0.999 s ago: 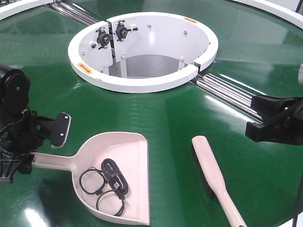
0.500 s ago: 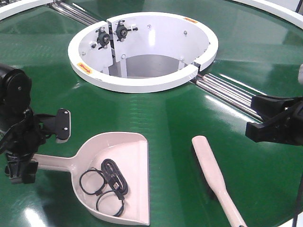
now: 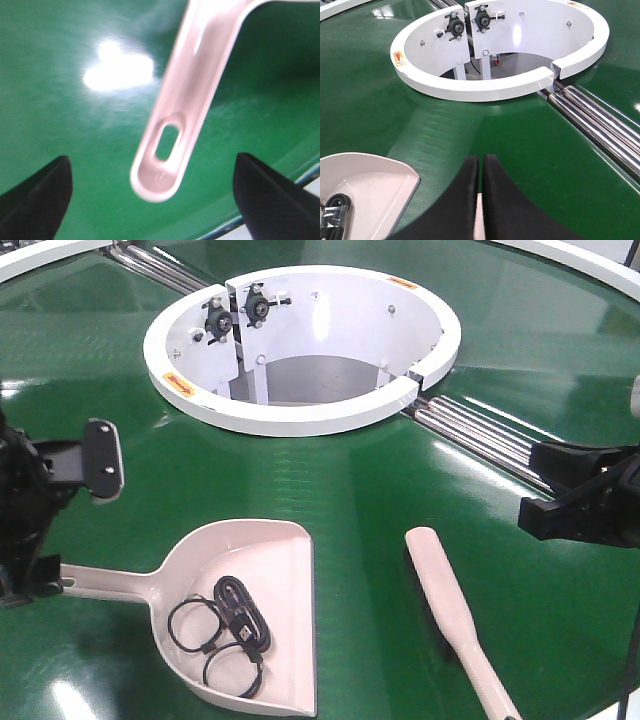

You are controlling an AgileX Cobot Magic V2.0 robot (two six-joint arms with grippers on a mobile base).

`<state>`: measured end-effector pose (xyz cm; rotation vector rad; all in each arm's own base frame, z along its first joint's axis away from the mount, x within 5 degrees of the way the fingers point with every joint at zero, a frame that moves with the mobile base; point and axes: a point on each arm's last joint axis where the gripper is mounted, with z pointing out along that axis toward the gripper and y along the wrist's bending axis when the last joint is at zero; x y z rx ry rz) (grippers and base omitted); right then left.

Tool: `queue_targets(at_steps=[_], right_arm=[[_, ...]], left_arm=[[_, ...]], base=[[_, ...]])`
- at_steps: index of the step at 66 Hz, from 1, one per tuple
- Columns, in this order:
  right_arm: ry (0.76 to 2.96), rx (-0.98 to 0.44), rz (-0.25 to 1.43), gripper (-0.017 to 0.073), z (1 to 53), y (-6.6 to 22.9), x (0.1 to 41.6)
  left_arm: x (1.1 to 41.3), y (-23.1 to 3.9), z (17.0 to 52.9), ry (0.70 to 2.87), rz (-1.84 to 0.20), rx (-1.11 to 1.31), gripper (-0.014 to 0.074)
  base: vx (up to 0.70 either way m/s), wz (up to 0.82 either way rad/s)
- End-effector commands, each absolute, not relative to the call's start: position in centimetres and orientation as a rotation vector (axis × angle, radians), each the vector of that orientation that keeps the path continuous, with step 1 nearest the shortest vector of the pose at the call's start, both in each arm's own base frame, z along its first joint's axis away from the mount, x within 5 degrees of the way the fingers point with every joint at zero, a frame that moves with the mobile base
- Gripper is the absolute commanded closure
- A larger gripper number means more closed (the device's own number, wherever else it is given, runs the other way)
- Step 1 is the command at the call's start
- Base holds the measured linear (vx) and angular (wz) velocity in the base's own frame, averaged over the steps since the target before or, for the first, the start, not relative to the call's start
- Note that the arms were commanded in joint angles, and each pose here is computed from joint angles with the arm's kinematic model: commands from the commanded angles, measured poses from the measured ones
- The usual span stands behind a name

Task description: Clean and inspect green conveyor with broom and dustpan

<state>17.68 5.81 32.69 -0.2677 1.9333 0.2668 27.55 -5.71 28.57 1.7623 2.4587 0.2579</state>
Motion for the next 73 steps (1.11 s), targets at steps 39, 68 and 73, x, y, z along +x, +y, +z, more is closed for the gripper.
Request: queue_targets(at_steps=[39, 68, 73], right_arm=[[1.675, -0.259, 0.248, 0.0556, 36.7, 4.9, 15.4], [1.662, -0.231, 0.206, 0.0556, 27.4, 4.1, 14.0], [1.685, -0.234, 0.203, 0.0556, 26.5, 4.0, 13.8]], left_arm=[[19.0, -4.1, 45.1, 1.808, 0.086, 0.436, 0.0618], [12.5, -3.1, 34.0, 1.671, -0.135, 0.264, 0.0617], [11.9, -3.0, 31.2, 1.688, -0.134, 0.267, 0.0617]], base=[[0.00, 0.00], [0.00, 0.00], [0.00, 0.00]])
